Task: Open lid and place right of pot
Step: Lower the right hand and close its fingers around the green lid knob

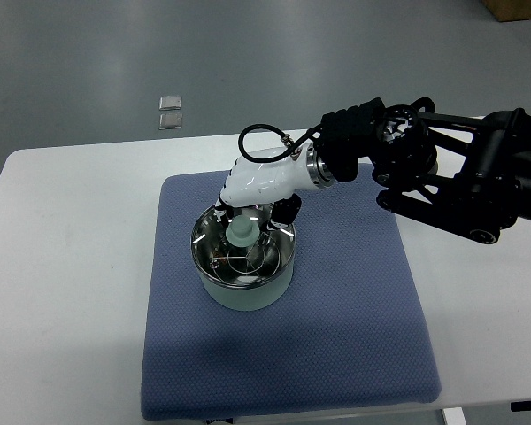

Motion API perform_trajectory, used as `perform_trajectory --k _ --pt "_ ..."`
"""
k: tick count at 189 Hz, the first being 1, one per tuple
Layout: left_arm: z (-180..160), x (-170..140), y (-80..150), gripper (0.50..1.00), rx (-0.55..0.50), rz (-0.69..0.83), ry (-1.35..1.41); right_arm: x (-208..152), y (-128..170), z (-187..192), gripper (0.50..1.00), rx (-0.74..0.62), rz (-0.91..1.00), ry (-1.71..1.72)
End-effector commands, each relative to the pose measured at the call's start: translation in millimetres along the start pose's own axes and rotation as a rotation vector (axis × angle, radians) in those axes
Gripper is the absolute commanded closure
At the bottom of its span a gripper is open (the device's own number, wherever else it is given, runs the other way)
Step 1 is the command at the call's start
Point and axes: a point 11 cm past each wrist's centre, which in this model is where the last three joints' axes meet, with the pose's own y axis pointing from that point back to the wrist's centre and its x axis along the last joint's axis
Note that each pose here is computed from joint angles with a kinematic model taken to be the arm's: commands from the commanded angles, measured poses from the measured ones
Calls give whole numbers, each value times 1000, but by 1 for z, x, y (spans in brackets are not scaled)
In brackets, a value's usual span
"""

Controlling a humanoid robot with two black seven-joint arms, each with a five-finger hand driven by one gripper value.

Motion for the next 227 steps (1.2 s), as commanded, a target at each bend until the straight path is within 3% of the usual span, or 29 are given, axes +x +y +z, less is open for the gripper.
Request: perform_trajectory --k 1,227 --pt "0 0 0 500 0 0 0 2 -2 -4 809 14 2 0" --pt "0 0 0 500 0 0 0 -1 -7 -6 828 11 -12 19"
